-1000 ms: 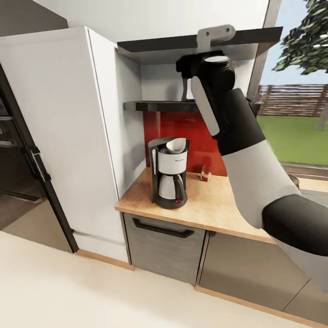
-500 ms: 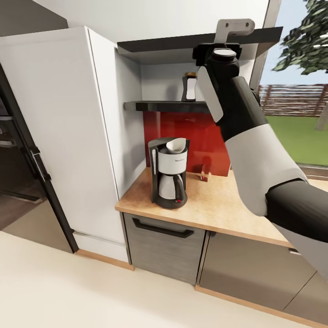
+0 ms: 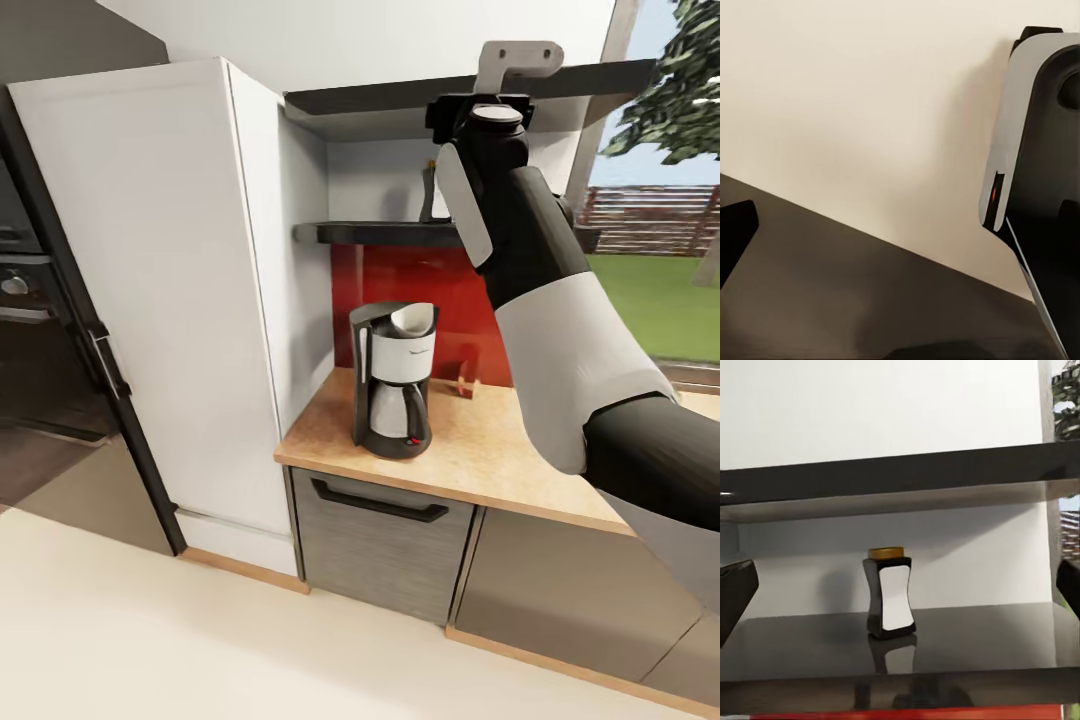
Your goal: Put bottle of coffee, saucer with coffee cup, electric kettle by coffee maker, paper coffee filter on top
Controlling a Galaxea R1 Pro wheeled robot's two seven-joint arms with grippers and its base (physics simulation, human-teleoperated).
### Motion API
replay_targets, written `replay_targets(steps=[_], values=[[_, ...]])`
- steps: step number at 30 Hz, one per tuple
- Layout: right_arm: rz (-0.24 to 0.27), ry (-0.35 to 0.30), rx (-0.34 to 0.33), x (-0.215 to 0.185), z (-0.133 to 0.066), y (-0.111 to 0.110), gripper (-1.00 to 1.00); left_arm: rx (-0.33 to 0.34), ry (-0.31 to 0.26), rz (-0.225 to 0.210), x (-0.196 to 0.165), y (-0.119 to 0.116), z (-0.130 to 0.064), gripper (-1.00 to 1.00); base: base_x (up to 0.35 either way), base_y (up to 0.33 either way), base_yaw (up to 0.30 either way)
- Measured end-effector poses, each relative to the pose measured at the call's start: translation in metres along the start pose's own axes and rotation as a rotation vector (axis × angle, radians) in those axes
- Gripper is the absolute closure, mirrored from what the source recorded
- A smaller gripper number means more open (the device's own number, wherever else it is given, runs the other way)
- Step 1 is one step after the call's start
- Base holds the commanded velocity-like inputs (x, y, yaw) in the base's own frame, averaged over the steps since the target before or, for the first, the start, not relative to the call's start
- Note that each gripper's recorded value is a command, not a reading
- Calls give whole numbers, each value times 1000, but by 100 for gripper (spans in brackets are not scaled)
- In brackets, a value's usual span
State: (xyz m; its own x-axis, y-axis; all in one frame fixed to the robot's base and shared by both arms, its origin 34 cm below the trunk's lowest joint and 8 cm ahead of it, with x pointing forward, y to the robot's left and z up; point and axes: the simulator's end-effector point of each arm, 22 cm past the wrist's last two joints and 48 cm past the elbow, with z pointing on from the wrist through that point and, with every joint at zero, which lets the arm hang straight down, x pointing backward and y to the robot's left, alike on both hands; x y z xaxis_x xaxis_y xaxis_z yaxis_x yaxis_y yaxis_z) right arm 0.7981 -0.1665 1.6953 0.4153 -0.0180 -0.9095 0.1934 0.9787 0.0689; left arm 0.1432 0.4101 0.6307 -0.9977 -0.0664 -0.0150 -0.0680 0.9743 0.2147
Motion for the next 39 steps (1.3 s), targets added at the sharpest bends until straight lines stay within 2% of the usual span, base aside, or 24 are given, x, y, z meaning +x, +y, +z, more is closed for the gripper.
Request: replay_targets(steps=[11,17,27,31,33,39], values=[[-3,9,0,4,1,0,-100,0,0,1,0,0,0,-100,0,304,-16],[-4,9,0,5,1,0,-100,0,0,1,0,0,0,-100,0,243,-266],[-6,12,1,8,1,0,-100,2,11,9,7,-2,0,-100,0,18,-296],[-21,54,2,35,3,1,-100,1,24,12,16,-1,0,-100,0,0,-117],[-40,105,7,65,8,1,-100,0,31,14,22,0,0,-100,0,0,-27],[-20,75,12,74,13,1,-100,0,35,15,26,1,-1,-100,0,0,-7]])
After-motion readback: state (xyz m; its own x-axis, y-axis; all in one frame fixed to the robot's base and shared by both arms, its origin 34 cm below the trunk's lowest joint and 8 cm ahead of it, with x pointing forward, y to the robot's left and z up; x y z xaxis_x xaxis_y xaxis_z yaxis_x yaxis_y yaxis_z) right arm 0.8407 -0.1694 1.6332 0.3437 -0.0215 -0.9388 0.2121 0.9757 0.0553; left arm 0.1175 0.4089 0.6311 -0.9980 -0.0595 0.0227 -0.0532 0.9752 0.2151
